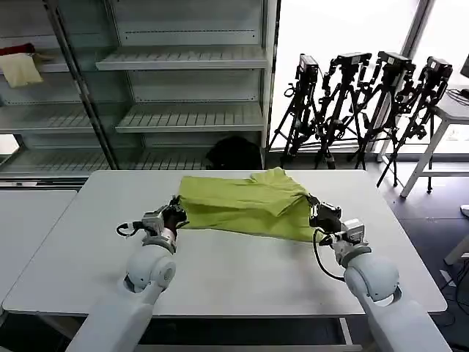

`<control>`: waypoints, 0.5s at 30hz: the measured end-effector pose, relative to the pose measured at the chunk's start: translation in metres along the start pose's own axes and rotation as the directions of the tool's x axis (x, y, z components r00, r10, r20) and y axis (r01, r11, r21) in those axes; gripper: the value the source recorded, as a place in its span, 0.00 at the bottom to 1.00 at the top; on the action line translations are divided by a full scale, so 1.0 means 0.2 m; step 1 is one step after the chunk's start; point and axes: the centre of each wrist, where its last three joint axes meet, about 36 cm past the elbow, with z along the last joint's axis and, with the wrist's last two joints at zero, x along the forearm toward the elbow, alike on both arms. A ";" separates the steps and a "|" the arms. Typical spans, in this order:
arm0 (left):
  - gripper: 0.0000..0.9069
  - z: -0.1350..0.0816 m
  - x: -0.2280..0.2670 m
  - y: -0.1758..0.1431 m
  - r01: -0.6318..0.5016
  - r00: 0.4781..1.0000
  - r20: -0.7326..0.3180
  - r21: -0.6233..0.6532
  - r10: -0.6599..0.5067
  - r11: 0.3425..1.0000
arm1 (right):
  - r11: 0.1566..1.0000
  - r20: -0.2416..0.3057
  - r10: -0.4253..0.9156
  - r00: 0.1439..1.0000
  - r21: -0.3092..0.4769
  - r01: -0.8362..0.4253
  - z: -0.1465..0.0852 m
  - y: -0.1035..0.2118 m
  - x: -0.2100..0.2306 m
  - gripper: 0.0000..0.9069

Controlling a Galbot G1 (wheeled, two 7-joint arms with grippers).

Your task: Fold and organize the clothes.

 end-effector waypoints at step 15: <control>0.00 0.07 0.02 0.05 -0.009 1.000 -0.027 -0.087 0.006 0.996 | 0.999 -0.084 -0.016 0.996 -0.036 0.013 0.21 0.03 0.08 0.00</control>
